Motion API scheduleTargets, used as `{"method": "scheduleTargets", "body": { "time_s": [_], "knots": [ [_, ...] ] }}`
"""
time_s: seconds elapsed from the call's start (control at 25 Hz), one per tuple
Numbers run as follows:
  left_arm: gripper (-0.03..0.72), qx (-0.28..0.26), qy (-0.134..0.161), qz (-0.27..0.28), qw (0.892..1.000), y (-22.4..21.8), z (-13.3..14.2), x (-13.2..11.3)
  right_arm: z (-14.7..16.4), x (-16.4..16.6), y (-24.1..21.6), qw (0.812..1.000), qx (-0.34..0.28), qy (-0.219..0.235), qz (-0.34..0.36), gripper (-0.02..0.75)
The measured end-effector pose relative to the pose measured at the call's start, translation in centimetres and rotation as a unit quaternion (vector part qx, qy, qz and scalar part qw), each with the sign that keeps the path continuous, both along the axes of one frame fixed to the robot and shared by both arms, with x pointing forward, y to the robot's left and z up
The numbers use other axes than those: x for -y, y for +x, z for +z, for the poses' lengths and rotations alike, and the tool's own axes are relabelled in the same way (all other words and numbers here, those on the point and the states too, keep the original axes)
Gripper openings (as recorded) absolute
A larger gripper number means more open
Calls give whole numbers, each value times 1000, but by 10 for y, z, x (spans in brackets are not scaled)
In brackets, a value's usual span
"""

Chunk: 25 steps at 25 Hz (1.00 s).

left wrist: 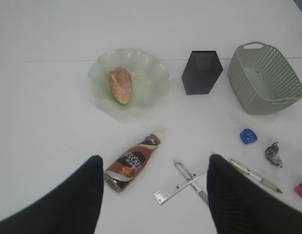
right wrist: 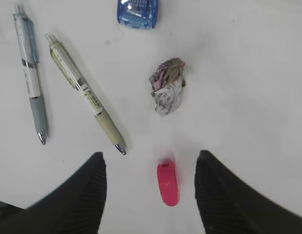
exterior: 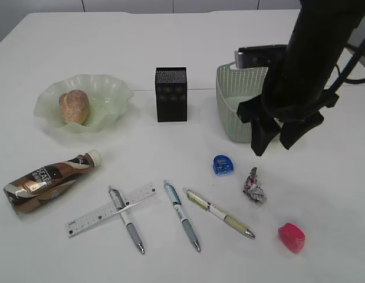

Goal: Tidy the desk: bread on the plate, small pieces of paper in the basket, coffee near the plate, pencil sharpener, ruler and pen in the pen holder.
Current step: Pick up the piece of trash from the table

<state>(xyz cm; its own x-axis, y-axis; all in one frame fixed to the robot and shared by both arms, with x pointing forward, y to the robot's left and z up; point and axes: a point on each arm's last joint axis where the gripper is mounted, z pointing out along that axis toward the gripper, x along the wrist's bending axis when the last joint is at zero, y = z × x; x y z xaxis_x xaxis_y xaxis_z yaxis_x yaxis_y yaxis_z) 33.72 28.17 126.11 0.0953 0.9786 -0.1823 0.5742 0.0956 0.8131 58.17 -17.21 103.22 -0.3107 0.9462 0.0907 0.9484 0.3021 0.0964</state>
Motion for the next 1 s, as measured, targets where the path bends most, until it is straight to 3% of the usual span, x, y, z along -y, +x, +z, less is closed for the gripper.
{"method": "scheduleTargets", "body": {
  "time_s": [0.44,1.0],
  "knots": [
    [479,-1,-6,-5,1000,0,0,1,-67,-7,18,998,-65,-24,-5,455],
    [479,-1,-7,-5,1000,0,0,1,-81,-10,36,1000,5,-17,-12,455]
  ]
}}
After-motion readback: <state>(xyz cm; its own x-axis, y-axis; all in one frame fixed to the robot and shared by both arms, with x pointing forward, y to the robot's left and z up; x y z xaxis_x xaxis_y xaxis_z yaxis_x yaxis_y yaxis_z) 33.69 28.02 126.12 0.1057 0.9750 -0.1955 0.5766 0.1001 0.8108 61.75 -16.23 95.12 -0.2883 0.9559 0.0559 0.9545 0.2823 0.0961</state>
